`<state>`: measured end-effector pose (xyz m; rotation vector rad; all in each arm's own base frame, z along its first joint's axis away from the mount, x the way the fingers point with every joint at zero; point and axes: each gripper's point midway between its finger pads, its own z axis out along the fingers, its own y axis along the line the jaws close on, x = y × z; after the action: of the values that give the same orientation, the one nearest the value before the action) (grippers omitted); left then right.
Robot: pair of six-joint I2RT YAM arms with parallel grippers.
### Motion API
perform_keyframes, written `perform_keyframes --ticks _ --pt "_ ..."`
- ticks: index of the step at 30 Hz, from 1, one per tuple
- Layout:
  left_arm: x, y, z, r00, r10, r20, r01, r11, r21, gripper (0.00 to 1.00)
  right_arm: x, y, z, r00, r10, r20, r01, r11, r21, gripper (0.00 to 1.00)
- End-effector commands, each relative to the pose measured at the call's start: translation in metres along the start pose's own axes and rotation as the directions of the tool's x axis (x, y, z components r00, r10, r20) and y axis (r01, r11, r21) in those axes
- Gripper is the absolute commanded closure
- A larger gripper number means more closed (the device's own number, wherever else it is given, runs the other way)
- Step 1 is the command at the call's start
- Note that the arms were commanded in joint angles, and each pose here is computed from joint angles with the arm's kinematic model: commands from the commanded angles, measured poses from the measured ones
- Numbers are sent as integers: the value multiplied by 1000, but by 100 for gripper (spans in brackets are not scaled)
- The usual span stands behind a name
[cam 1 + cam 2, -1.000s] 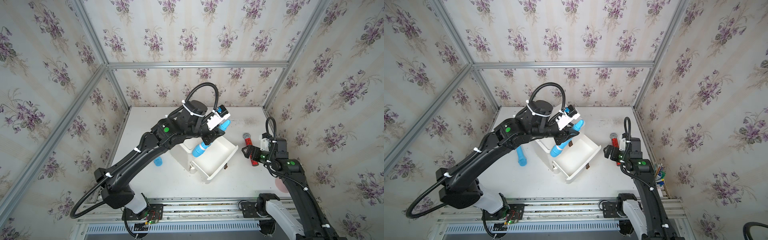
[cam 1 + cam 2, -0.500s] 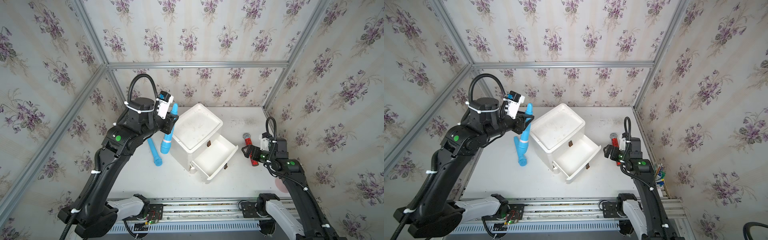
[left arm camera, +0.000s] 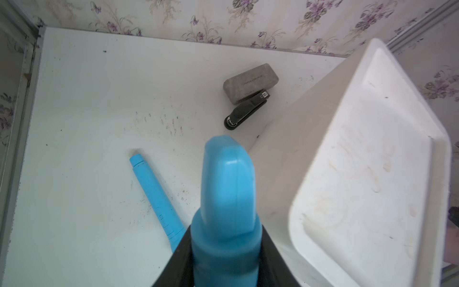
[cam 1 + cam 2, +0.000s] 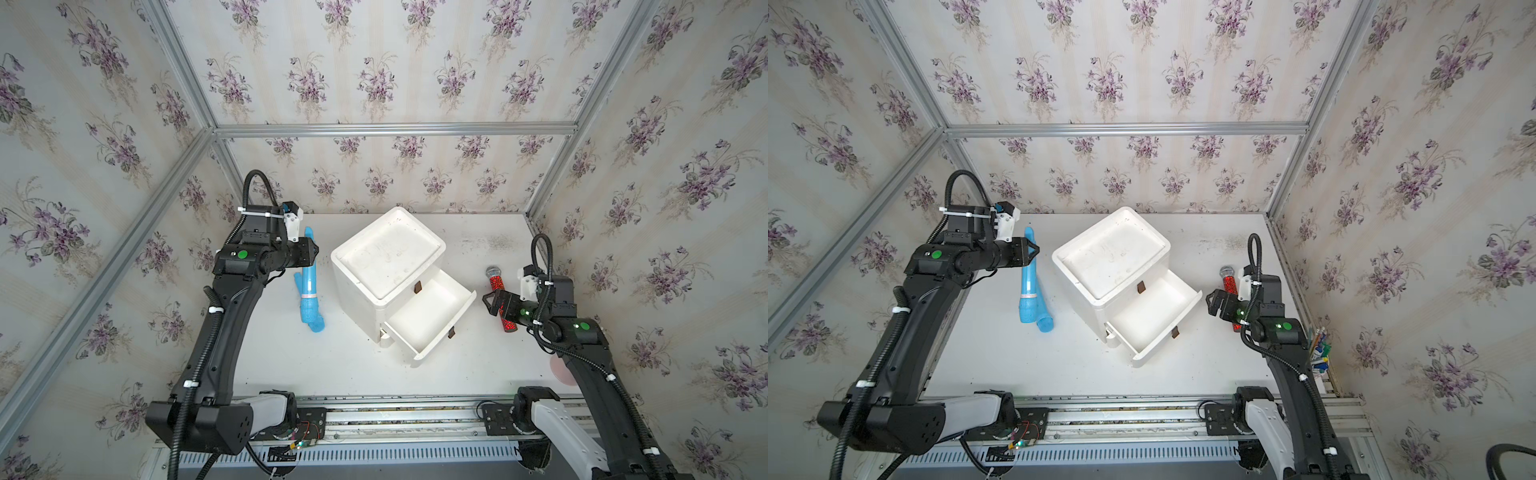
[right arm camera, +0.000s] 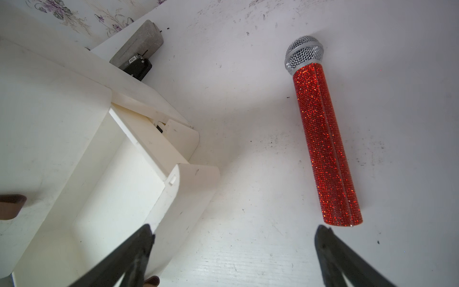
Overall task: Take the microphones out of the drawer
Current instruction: Place the microphone at the center of the board.
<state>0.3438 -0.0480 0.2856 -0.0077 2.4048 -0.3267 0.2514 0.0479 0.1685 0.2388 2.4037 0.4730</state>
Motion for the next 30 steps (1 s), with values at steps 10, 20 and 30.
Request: perform_keyframes --ticks 10,20,30 --pt "25 92 70 969 -221 -107 202 966 -163 85 -2 6 -1 1000 -10 13 10 1000 -26 0" --pt "69 148 126 894 -397 -206 337 901 -274 86 -2 12 -4 999 -29 29 30 998 -47 0" --pt "98 169 145 857 -449 -251 353 868 -349 86 0 16 -3 999 -40 15 41 998 -57 0"
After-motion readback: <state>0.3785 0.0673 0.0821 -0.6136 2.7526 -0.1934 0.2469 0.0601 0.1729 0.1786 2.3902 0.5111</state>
